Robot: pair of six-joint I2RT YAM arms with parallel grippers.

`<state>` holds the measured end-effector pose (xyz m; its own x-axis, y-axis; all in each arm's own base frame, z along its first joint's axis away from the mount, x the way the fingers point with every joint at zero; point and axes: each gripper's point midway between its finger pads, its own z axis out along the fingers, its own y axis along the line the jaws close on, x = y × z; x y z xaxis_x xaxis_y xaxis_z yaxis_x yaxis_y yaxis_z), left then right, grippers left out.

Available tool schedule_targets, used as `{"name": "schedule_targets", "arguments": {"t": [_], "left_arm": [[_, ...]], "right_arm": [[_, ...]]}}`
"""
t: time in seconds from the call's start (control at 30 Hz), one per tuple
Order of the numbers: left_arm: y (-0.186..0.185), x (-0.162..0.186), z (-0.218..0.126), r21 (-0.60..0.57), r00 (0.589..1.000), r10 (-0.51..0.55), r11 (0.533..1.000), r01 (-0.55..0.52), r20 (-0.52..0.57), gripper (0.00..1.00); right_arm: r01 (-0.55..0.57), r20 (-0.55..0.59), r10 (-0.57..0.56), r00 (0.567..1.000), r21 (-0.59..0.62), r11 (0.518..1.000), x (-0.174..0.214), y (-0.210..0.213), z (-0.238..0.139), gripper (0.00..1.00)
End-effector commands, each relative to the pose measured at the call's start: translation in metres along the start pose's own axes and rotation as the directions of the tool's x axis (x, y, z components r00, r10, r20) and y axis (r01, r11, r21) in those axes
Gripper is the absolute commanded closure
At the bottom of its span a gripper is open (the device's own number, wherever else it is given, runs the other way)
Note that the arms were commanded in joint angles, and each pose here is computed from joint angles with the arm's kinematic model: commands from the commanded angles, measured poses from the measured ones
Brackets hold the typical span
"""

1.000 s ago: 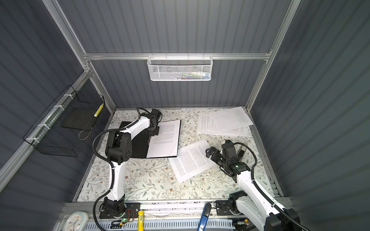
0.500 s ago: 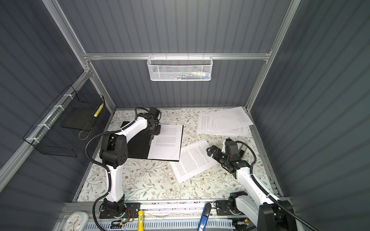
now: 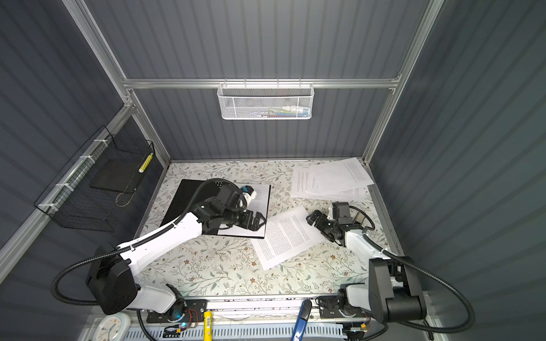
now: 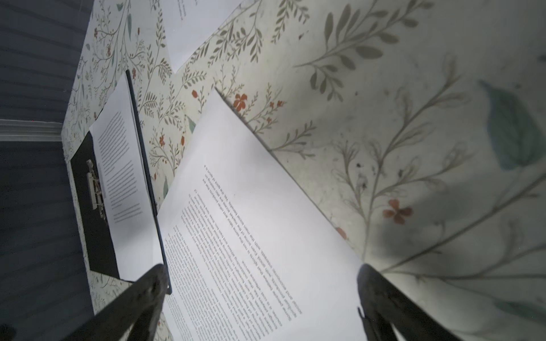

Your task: Put the files into the folder

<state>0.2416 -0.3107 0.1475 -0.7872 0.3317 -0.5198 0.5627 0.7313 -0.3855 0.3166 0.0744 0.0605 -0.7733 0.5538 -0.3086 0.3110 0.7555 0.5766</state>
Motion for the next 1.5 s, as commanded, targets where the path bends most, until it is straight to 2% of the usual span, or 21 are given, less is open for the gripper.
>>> {"name": "schedule_targets", "arguments": {"t": [0.0,0.1,0.23,0.33,0.43,0.57,0.7,0.9,0.97,1.07,1.1,1.13,1.27,1.4,1.47], "left_arm": [[-0.037,0.042,0.032,0.085,0.995,-0.004,0.996,0.012,-0.095,0.00],[-0.055,0.067,0.055,0.108,0.987,0.035,0.994,-0.018,-0.158,0.00],[-0.062,0.085,0.078,0.126,0.976,0.034,0.992,-0.007,-0.215,0.00],[-0.058,0.091,0.088,0.110,0.972,0.028,0.994,-0.003,-0.233,0.00],[-0.052,0.097,0.094,0.087,0.969,0.026,0.996,-0.005,-0.246,0.00],[-0.037,0.110,0.105,0.032,0.956,0.023,0.999,-0.015,-0.292,0.00],[-0.026,0.126,0.108,0.002,0.943,0.023,1.000,-0.023,-0.332,0.00],[-0.019,0.138,0.112,-0.011,0.934,0.012,1.000,-0.016,-0.358,0.00],[-0.018,0.139,0.112,-0.013,0.933,0.011,1.000,-0.017,-0.358,0.00],[-0.016,0.141,0.112,-0.016,0.935,0.007,1.000,-0.014,-0.355,0.00],[-0.016,0.141,0.112,-0.014,0.934,0.007,1.000,-0.013,-0.357,0.00],[-0.016,0.142,0.112,-0.014,0.933,0.005,1.000,-0.011,-0.359,0.00],[-0.016,0.144,0.110,-0.011,0.933,0.010,1.000,-0.015,-0.360,0.00],[-0.015,0.145,0.110,-0.012,0.932,0.008,1.000,-0.013,-0.363,0.00],[-0.015,0.145,0.111,-0.009,0.933,0.006,1.000,-0.010,-0.360,0.00]], "right_arm": [[-0.015,0.010,0.014,1.000,0.110,0.994,-0.012,-0.017,0.004,0.01],[-0.002,-0.040,0.007,0.999,0.123,0.992,-0.011,-0.016,0.013,0.01],[-0.017,-0.107,0.028,0.994,0.101,0.995,-0.002,-0.013,0.023,0.01],[-0.028,-0.153,0.055,0.987,0.170,0.985,0.007,-0.017,0.026,0.01],[-0.008,-0.245,0.066,0.967,0.228,0.974,0.026,-0.019,0.033,0.01],[0.028,-0.323,0.040,0.946,0.204,0.979,0.051,-0.006,0.042,0.01],[0.033,-0.335,0.031,0.942,0.182,0.983,0.059,-0.002,0.043,0.01],[0.022,-0.411,0.002,0.911,0.053,0.998,0.074,0.022,0.040,0.01],[0.026,-0.388,0.008,0.922,0.081,0.996,0.072,0.018,0.032,0.01],[0.055,-0.280,-0.001,0.960,0.187,0.981,0.056,-0.004,0.014,0.01],[0.047,-0.265,0.004,0.964,0.188,0.981,0.053,-0.007,0.011,0.01],[0.034,-0.261,0.017,0.965,0.191,0.981,0.053,-0.010,0.009,0.01],[0.004,-0.235,0.081,0.969,0.340,0.940,0.054,-0.044,-0.001,0.01],[-0.028,-0.167,0.099,0.981,0.383,0.923,0.053,-0.058,-0.007,0.01],[-0.032,-0.178,0.105,0.978,0.374,0.927,0.056,-0.058,-0.005,0.01]]}}
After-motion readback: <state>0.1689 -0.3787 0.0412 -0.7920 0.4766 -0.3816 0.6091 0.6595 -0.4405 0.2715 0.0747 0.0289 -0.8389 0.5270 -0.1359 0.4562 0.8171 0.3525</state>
